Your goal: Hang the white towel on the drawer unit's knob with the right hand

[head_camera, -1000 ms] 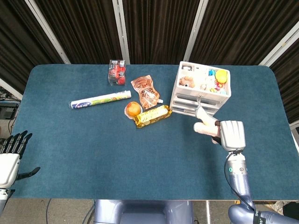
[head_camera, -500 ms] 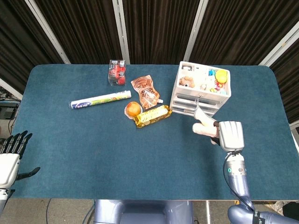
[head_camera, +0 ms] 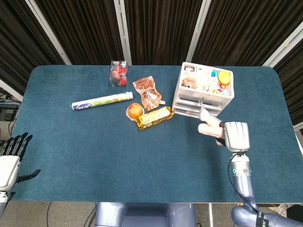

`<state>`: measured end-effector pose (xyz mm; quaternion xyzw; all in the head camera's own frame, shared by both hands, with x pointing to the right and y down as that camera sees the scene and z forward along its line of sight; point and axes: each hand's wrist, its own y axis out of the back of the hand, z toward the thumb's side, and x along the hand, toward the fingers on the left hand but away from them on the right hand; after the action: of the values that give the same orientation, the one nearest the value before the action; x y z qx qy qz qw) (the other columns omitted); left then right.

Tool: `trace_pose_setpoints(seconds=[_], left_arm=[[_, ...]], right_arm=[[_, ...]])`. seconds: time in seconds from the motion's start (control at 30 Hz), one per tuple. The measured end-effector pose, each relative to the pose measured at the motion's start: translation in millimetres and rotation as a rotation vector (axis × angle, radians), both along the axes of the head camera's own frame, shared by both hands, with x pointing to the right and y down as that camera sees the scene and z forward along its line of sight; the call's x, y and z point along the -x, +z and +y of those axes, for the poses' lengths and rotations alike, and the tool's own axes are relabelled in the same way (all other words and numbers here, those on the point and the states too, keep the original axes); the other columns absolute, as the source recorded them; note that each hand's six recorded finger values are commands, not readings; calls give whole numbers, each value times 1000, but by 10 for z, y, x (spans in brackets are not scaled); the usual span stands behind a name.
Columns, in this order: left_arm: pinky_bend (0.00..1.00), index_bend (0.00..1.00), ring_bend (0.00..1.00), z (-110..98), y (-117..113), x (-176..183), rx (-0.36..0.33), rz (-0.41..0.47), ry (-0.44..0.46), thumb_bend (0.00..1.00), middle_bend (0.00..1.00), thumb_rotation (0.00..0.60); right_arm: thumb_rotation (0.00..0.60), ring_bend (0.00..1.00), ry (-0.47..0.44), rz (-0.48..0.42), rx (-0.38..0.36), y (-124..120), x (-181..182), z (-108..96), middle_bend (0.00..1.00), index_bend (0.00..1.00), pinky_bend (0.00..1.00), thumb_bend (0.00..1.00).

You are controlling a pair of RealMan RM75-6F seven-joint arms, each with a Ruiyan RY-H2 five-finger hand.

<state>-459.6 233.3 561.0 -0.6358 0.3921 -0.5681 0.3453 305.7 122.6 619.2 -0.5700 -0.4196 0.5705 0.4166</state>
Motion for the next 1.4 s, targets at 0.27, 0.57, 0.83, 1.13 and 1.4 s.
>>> trace_pose_setpoints(seconds=[0.27,0.57,0.83,1.13,1.4], left_arm=[[0,0,0,-1,-2,2,0,1,-1,0,0,600],[0,0,0,-2,-3,4,-1,1,-1,0,0,600],[0,0,0,1,-1,-2,0,0,1,0,0,600],[0,0,0,2,0,-1,-1,-2,2,0,0,600],[0,0,0,6,1,-3,-1,-3,3,0,0,600]], right_arm=[[600,991,-4,6,21,51,18,45,1000,845,922,468],[600,991,4,-8,10,45,12,36,1000,845,922,468],[600,991,-8,-39,-26,-19,44,39,1000,845,922,469],[600,991,-1,-52,-39,-74,29,56,1000,845,922,469],[600,991,3,-52,-36,-91,14,52,1000,845,922,468]])
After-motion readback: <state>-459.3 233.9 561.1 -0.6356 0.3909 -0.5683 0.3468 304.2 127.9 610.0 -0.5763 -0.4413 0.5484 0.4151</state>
